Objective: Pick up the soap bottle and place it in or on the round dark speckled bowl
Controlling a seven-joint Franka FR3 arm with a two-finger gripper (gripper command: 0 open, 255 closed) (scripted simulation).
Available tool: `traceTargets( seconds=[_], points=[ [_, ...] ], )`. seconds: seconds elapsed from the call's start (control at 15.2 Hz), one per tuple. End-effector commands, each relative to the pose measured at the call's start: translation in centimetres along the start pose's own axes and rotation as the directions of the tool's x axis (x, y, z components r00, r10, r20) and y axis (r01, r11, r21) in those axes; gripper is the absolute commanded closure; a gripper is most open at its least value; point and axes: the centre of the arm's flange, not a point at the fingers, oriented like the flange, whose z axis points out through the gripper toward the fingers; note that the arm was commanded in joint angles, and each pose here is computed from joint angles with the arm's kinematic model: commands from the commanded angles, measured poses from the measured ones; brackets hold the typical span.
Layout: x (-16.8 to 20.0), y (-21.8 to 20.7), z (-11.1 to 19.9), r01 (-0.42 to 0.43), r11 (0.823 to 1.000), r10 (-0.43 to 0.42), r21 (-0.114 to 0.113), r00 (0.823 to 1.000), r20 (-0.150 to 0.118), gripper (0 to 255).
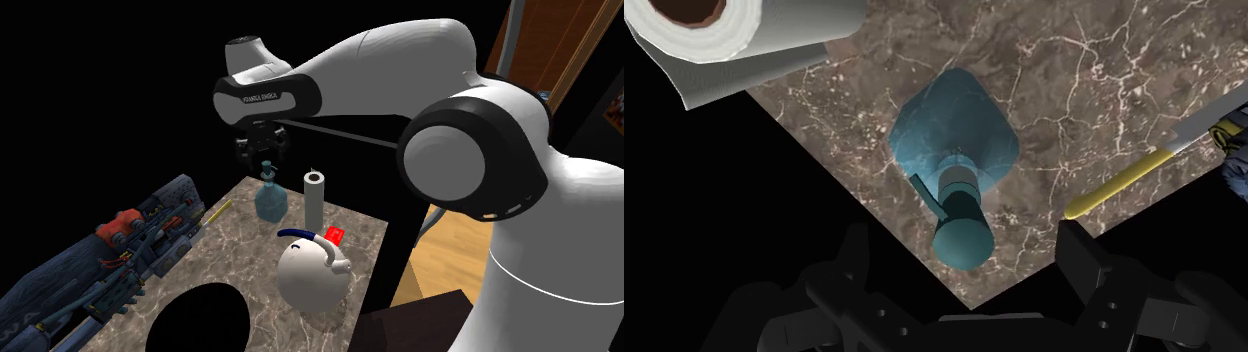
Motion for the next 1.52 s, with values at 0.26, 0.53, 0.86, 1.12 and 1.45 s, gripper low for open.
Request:
traceTargets(
  seconds=[0.26,0.53,0.86,1.12,1.45],
  points=[
    [0.0,0.0,1.9,0.0,1.0,0.0,0.0,1.0,-0.001,0],
    [0.0,0.0,1.9,0.0,1.0,0.0,0.0,1.0,-0.001,0],
    [0.0,0.0,1.9,0.0,1.0,0.0,0.0,1.0,0.0,255],
    [0.0,0.0,1.9,0.0,1.0,0.0,0.0,1.0,0.0,255],
    [0.2,0.1,0.4,0.0,1.0,0.0,0.0,1.0,-0.001,255]
  ],
)
